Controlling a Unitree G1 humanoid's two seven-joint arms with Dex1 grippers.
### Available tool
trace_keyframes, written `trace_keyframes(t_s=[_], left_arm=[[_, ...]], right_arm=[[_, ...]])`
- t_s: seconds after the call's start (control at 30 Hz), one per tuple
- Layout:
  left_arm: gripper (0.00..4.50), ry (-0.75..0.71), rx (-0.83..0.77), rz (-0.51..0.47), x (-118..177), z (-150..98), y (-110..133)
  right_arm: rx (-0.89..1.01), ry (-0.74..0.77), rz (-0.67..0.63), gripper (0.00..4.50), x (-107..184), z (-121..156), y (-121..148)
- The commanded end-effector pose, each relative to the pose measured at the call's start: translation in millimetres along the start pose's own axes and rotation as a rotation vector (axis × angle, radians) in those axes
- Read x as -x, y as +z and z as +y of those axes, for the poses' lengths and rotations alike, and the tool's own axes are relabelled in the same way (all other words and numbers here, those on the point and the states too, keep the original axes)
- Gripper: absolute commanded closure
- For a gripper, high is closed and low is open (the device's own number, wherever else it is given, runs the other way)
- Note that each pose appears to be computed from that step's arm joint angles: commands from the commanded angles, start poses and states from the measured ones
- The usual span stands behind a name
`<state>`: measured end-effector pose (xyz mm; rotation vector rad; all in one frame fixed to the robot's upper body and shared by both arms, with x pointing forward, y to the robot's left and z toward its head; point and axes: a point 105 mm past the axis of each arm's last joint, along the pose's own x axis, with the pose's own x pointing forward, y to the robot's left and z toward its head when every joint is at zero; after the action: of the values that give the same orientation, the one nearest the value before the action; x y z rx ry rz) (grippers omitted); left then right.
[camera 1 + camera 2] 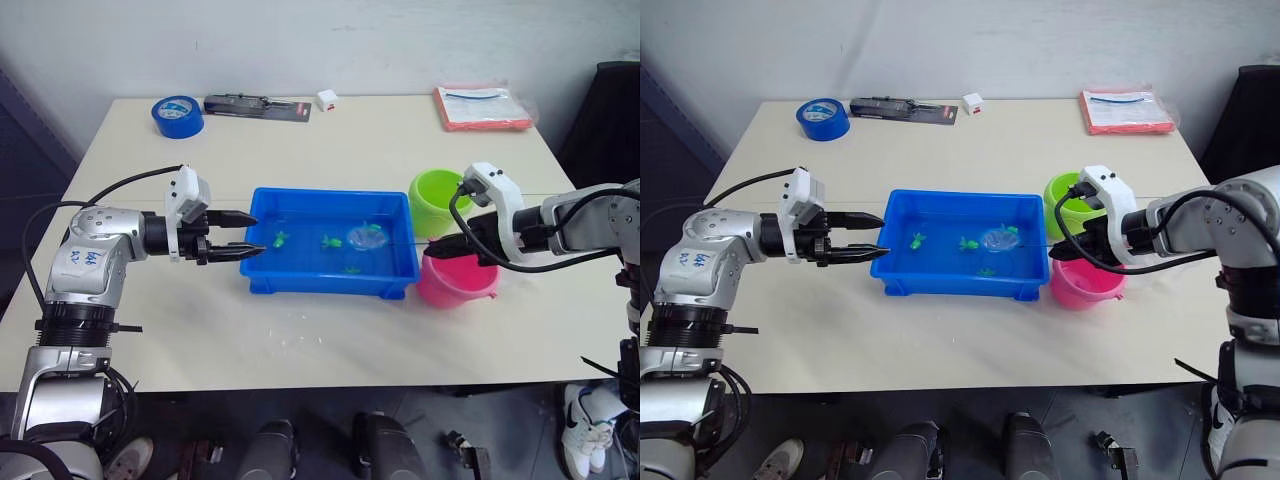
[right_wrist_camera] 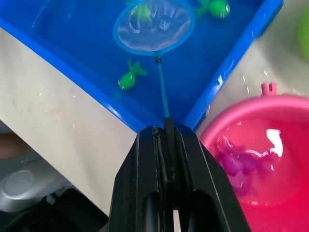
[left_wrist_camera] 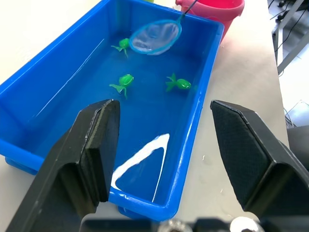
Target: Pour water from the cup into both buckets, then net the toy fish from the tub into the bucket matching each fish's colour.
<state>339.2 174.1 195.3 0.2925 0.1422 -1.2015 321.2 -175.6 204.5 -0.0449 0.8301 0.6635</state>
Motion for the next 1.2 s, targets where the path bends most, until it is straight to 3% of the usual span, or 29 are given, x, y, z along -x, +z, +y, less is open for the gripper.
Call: trace_keyframes(t_s=[0.03, 0.4, 0.77, 1.2], left_arm=[[1.24, 0.006, -0.050, -0.017, 4.8, -1.6, 11.8], [1.24, 0.005, -0.042, -0.031, 1.8, -5.6, 10.3], [1.24, 0.012, -0.047, -0.028, 3.7, -4.9, 14.2], [1.24, 0.014, -0.043, -0.027, 3.1, -5.2, 15.2]], right_arm=[[-0.003, -0.017, 0.014, 3.70, 5.6, 1.6, 3.6], [-0.077, -0.051, 0.111, 3.70, -6.7, 4.4, 2.8], [-0.146, -0.106, 0.104, 3.70, -28.2, 10.7, 19.8], [-0.324, -0.312, -0.085, 3.70, -38.7, 11.8, 38.0]])
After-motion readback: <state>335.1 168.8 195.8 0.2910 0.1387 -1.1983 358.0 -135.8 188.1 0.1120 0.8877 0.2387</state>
